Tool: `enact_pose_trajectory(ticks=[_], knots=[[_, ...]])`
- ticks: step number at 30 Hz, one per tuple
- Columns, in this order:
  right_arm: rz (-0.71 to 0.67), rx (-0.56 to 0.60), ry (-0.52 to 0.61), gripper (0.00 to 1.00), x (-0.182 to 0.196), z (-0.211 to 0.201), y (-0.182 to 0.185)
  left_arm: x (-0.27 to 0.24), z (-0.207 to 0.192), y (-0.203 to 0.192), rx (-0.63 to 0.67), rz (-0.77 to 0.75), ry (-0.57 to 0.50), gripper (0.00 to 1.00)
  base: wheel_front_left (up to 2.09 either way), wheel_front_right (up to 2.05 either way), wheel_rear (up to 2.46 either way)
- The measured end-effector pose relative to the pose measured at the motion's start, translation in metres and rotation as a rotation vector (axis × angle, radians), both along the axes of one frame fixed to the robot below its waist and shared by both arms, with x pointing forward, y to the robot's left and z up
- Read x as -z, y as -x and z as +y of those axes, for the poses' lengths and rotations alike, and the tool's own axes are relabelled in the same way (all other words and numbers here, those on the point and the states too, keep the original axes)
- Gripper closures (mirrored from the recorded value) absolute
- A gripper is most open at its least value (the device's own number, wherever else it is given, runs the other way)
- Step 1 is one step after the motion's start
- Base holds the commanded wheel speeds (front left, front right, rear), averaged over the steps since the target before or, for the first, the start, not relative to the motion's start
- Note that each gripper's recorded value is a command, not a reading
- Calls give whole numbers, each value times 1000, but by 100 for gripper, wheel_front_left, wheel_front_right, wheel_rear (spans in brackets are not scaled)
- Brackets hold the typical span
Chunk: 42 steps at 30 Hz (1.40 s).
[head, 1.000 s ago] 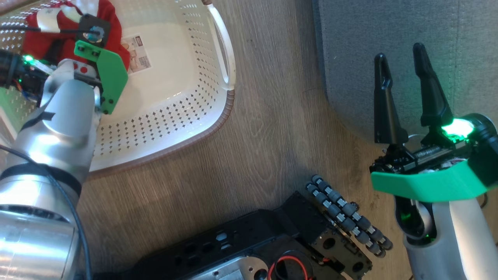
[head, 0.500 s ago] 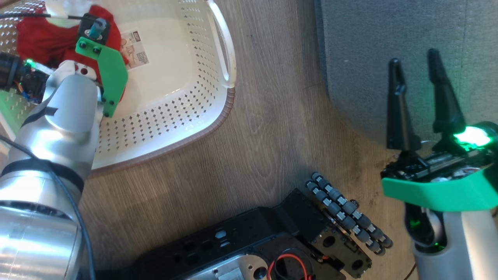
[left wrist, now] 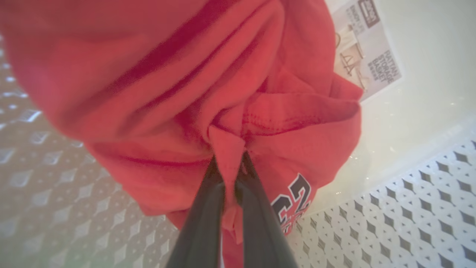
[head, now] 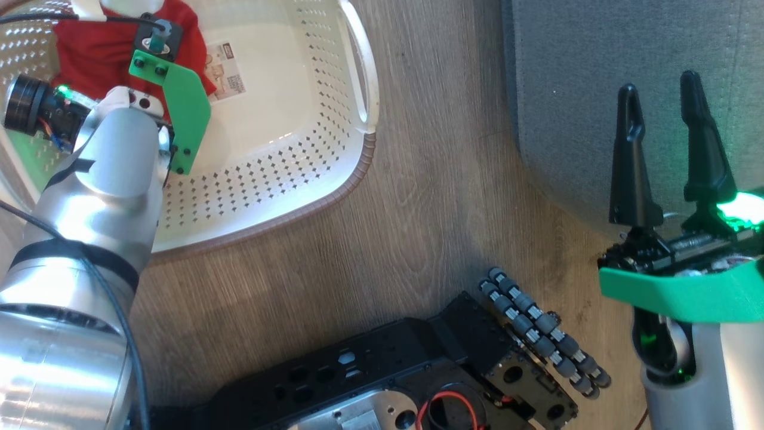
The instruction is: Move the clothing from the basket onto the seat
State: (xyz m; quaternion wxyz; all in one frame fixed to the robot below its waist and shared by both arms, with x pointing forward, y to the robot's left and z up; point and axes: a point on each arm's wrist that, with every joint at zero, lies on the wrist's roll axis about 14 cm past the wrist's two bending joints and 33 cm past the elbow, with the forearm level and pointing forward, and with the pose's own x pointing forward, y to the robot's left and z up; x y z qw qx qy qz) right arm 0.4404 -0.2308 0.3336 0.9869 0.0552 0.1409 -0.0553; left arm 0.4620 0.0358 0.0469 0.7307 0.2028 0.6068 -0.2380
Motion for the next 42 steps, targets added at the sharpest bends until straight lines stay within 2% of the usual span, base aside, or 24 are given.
enact_pose_trajectory(ticks=[7,12,17,22,26,33,42], knots=[[-91,-42,8,0,-19,7,-26,-22,-7,-18,-24,-84,71,100,0,0,0],[-86,-28,9,0,-25,2,-22,-41,-12,-23,-25,-123,98,100,0,0,0],[-136,-24,5,0,-48,1,-24,-67,-12,-19,-26,-167,121,100,0,0,0],[-165,-17,-2,0,-70,0,-15,-101,-9,-10,-43,-229,151,100,0,0,0],[-216,-17,-8,0,-95,2,-9,-137,-15,-8,-85,-317,224,100,0,0,0],[-280,-45,-34,0,-127,16,7,-196,-17,-3,-83,-481,326,100,0,0,0],[-332,-80,-56,0,-153,32,33,-270,-13,11,-128,-665,455,100,0,0,0]])
